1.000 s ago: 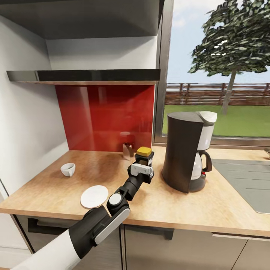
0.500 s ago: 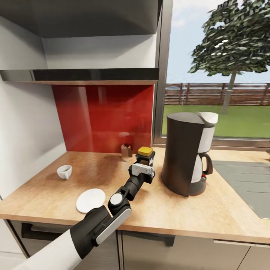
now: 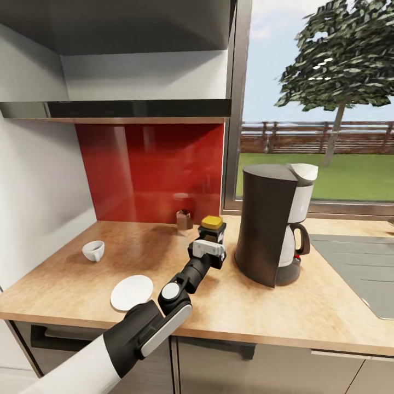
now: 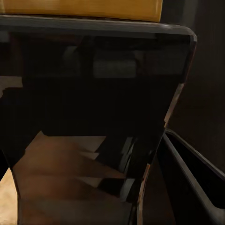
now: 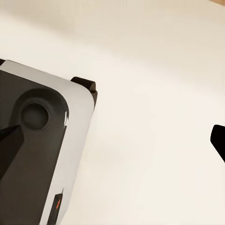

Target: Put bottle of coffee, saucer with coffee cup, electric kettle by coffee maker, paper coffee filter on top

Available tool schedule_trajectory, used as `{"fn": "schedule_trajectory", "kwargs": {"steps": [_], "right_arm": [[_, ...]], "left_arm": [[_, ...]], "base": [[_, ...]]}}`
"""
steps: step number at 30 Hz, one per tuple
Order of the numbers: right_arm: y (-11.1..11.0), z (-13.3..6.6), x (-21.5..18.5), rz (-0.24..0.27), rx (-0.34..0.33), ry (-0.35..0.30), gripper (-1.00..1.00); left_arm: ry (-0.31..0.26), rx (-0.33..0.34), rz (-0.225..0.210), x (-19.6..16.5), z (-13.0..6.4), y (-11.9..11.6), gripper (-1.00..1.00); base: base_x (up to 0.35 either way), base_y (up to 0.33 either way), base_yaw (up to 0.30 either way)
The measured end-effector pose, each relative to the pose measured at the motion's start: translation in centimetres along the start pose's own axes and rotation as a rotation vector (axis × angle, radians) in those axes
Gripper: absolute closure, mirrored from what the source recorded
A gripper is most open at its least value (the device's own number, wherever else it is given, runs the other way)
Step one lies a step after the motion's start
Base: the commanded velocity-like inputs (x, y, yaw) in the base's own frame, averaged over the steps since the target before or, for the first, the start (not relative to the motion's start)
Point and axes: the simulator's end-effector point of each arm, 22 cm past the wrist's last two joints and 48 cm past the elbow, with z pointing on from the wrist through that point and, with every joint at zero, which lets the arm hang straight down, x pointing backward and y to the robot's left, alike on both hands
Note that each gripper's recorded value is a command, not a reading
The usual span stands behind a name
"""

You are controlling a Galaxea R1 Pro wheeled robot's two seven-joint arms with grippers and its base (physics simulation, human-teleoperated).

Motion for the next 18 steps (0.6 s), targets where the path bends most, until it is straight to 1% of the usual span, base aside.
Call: {"fn": "schedule_trajectory", "kwargs": {"steps": [18], "right_arm": [[0.2, 0.0, 0.6, 0.003, -0.005, 0.018, -1.0]], "left_arm": [[0.019, -0.003, -0.015, 1.3, 0.4, 0.1, 1.0]], "base": [[0.0, 0.0, 0.0]]}}
